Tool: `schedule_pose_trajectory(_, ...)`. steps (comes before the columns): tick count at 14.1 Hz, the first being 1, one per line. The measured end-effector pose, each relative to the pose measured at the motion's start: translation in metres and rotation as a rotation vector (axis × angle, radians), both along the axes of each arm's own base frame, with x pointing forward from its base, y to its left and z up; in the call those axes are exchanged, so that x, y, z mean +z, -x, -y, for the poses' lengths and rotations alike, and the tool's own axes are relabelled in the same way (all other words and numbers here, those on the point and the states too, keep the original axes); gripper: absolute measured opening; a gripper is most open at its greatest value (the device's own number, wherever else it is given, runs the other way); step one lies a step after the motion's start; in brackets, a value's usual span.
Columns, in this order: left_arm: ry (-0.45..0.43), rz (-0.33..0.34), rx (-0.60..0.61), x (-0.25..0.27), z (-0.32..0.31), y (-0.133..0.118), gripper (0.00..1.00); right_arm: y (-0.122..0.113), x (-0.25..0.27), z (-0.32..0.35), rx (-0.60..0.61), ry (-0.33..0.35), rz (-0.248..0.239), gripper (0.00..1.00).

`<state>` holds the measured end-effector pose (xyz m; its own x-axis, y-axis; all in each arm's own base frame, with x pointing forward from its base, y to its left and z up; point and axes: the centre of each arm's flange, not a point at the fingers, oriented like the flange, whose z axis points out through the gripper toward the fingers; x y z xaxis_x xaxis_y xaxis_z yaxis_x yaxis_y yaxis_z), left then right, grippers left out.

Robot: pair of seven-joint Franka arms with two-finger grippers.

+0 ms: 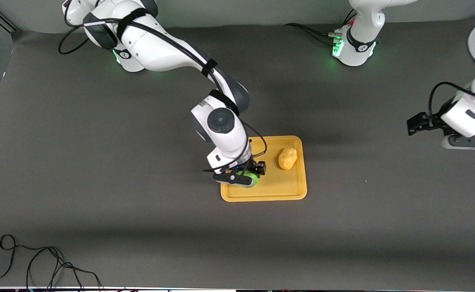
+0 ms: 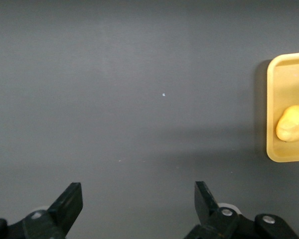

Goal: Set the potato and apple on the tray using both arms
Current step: 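Carry the apple with the right gripper onto the tray while the left gripper withdraws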

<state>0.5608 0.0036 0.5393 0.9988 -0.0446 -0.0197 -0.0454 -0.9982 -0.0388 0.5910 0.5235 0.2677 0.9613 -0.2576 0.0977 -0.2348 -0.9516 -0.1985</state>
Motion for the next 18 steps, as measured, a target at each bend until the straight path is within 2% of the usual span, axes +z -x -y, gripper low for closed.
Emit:
schedule_pose_trajectory(6,-0.002,-0.023,0.017,0.037,-0.016,0.015,1.00,0.027,-0.054,-0.013,0.004,0.059,-0.075,0.75)
schedule_pose_trajectory(9,-0.003,-0.014,0.017,0.047,-0.016,0.015,1.00,0.031,-0.063,-0.011,-0.002,0.079,-0.097,0.75)
schedule_pose_trajectory(12,-0.002,-0.033,0.025,0.047,-0.020,0.018,1.00,0.033,-0.073,-0.006,-0.011,0.097,-0.113,0.75)
schedule_pose_trajectory(13,-0.002,-0.036,0.027,0.047,-0.021,0.018,1.00,0.033,-0.075,-0.004,-0.013,0.101,-0.116,0.81)
schedule_pose_trajectory(15,-0.001,-0.042,0.027,0.049,-0.020,0.019,1.00,0.032,-0.077,-0.001,-0.016,0.106,-0.117,0.85)
schedule_pose_trajectory(17,0.001,-0.041,0.022,0.051,-0.017,0.019,1.00,0.029,-0.075,0.001,-0.021,0.106,-0.112,1.00)
schedule_pose_trajectory(18,0.002,-0.041,0.016,0.051,-0.014,0.019,1.00,0.027,-0.071,0.003,-0.024,0.109,-0.113,1.00)
